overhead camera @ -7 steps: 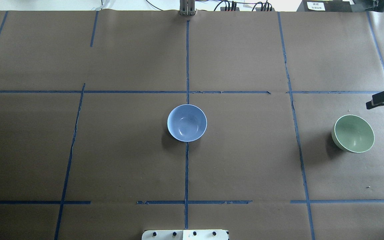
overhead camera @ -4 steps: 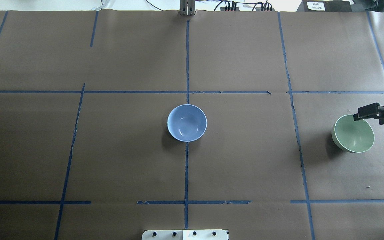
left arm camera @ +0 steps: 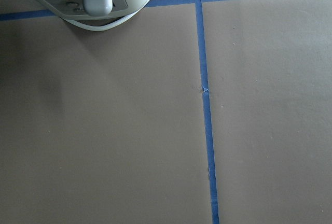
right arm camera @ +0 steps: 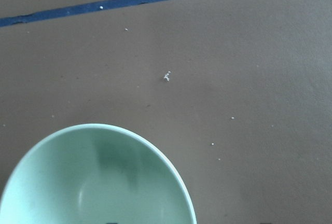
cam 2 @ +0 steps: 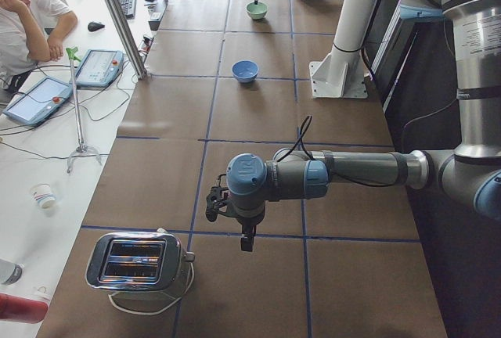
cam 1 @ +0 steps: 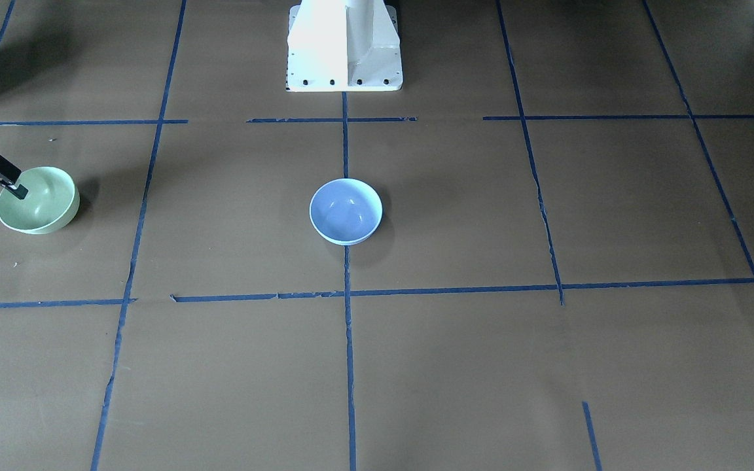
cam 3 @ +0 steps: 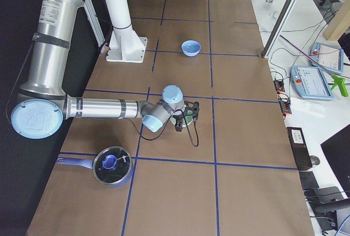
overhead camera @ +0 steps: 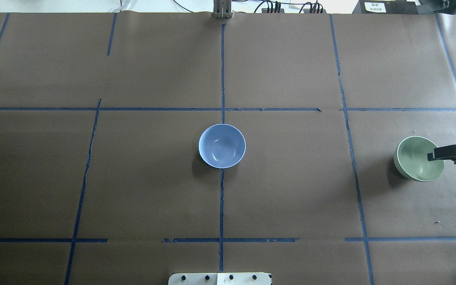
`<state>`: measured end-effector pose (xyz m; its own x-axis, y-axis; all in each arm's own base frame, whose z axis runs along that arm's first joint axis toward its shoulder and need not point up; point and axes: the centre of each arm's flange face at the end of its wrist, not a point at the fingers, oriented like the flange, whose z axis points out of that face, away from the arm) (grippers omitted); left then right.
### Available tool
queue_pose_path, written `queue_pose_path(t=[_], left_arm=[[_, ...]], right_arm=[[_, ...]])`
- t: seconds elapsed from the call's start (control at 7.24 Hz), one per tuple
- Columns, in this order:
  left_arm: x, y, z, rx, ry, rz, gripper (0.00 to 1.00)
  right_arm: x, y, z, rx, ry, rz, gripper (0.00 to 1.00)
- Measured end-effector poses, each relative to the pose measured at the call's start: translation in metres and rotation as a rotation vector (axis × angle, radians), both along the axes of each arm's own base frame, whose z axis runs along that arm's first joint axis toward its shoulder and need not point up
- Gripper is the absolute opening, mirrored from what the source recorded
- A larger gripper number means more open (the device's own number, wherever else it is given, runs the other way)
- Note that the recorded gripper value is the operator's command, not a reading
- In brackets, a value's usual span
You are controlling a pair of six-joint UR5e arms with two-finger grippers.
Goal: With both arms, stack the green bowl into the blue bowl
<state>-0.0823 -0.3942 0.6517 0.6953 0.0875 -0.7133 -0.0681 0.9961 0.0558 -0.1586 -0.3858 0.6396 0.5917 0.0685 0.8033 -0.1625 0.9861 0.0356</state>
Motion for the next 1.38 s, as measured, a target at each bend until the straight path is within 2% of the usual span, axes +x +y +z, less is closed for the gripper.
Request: queue_pose_path(t=[0.28, 0.41, 0.83, 0.97, 1.11, 1.38], left_arm=[[0.0, 0.0, 0.0, 0.001, -0.001, -0.001, 1.0], [0.0, 0.0, 0.0, 0.002, -0.001, 0.0, 1.0], [0.0, 0.0, -0.001, 0.003, -0.001, 0.0, 1.0], [0.0, 0.0, -0.001, 0.004, 0.0, 0.0, 1.0], [0.0, 0.0, -0.002, 0.005, 0.0, 0.0, 1.0], [0.0, -0.001, -0.003, 0.006, 0.0, -0.001, 1.0]], right_arm=[[-0.004, -0.003, 0.009, 0.001, 0.004, -0.014, 0.11], [-0.008, -0.008, 0.006, 0.008, -0.002, -0.015, 0.01], [-0.011, -0.011, -0.005, 0.015, -0.019, -0.016, 0.0], [-0.012, -0.012, -0.018, 0.002, -0.04, -0.014, 0.0], [-0.018, -0.018, -0.048, -0.032, -0.07, -0.003, 0.0], [-0.051, -0.061, -0.157, -0.115, -0.089, 0.033, 0.0]])
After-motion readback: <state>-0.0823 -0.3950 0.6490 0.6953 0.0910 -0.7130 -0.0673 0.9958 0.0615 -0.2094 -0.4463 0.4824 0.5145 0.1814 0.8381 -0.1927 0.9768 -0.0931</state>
